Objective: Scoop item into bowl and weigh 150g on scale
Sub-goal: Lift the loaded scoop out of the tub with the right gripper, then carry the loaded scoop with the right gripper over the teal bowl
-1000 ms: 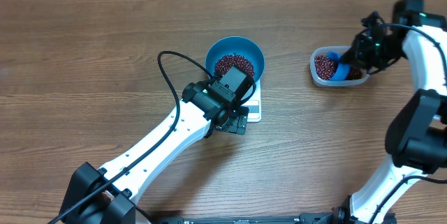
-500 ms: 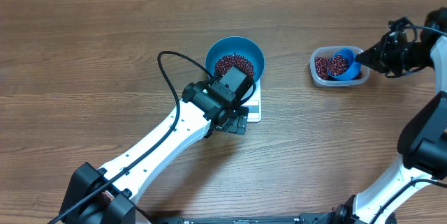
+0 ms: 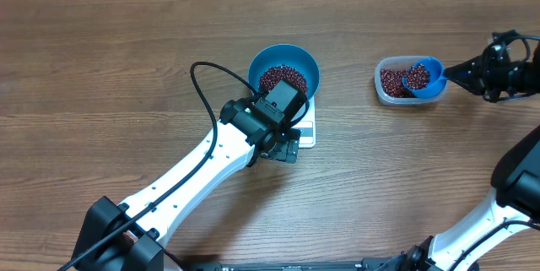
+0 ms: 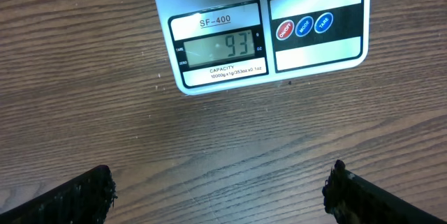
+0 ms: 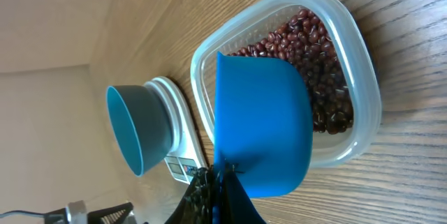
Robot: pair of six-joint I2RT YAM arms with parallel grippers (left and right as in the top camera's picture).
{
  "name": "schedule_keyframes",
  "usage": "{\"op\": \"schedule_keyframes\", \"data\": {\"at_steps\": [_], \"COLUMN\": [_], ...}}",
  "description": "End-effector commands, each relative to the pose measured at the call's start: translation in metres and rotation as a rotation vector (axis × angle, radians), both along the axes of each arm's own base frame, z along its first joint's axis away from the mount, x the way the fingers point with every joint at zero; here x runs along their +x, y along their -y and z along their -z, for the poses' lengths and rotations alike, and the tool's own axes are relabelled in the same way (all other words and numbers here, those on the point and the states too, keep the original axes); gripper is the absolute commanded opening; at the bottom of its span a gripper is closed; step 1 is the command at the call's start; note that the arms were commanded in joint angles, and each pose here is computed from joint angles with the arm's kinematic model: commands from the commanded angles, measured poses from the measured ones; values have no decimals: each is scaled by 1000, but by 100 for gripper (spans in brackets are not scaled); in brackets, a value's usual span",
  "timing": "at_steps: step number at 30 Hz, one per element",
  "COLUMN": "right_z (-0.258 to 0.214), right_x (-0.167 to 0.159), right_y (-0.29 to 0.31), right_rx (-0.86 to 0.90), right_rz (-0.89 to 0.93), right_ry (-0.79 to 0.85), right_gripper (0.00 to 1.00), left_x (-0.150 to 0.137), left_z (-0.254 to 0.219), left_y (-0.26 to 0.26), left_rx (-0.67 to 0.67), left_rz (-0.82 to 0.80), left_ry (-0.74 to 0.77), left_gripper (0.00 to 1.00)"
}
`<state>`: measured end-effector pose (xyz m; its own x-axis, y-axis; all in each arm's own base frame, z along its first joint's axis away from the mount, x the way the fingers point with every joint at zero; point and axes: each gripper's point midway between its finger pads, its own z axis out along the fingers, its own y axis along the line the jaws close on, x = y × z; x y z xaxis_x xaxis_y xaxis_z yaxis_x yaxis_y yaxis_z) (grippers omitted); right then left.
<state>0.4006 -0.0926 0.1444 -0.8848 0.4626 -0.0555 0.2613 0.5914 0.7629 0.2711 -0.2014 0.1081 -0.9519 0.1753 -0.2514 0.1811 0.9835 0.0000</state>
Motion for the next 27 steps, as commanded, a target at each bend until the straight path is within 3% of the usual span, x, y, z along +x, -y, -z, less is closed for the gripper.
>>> {"op": "schedule_keyframes", "data": {"at_steps": [1,17,27], "right_z": [-7,-71,-76], "right_x": [3,20,30], "right_y": [-5,-31,-85], "right_rx": [53,360,367], "right_rz": [-8,-38,-177], "right_ry": [44,329,353], "right_gripper": [4,4,4], "left_x": [6,6,5], "left_z": [-11,-11,-11], "left_y": [0,0,0], "left_rx": [-15,-15,-15], "left_rz": [-23,-23,-23], "left_ry": [35,35,35], "left_gripper": [99,99,100]}}
